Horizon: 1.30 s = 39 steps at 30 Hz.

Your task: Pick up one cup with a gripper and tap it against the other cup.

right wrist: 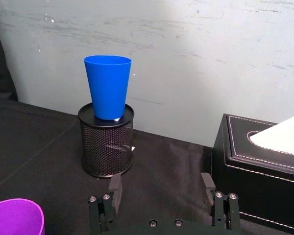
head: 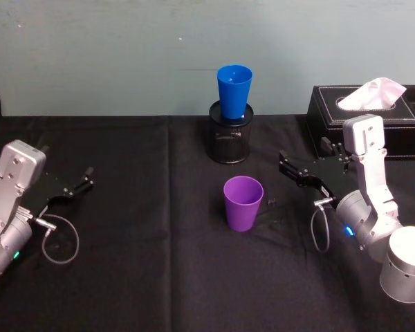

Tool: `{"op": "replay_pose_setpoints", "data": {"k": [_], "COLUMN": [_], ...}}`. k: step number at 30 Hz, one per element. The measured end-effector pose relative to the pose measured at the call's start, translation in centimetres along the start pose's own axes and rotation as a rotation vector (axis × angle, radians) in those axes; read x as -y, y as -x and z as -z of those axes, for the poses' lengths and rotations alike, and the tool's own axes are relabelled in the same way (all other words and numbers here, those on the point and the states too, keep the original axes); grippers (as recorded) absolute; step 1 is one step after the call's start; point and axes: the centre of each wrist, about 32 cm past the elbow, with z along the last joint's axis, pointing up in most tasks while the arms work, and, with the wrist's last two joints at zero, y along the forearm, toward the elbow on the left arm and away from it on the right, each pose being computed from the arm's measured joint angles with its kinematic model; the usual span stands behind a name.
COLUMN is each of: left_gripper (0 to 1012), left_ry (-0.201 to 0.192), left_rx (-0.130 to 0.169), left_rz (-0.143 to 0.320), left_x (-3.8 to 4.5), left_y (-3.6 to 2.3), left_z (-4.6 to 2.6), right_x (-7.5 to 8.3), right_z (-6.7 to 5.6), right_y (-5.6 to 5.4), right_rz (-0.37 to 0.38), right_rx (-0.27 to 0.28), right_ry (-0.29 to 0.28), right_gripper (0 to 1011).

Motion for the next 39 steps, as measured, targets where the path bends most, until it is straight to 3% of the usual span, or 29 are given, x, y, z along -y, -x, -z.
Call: {"op": "replay_pose_setpoints", "data": {"k": [39], "left_gripper": [1000], "left_ry": [0.000], "left_rx": [0.000], "left_rz": [0.000], "left_x": [0.00], "left_y": [0.00], "left_z": [0.00], "right_x": [0.00], "right_z": [0.00], "right_y": [0.00], "right_rz": [0.001], "right_rx": [0.000], "right_ry": [0.000], "right_gripper": [1003]}}
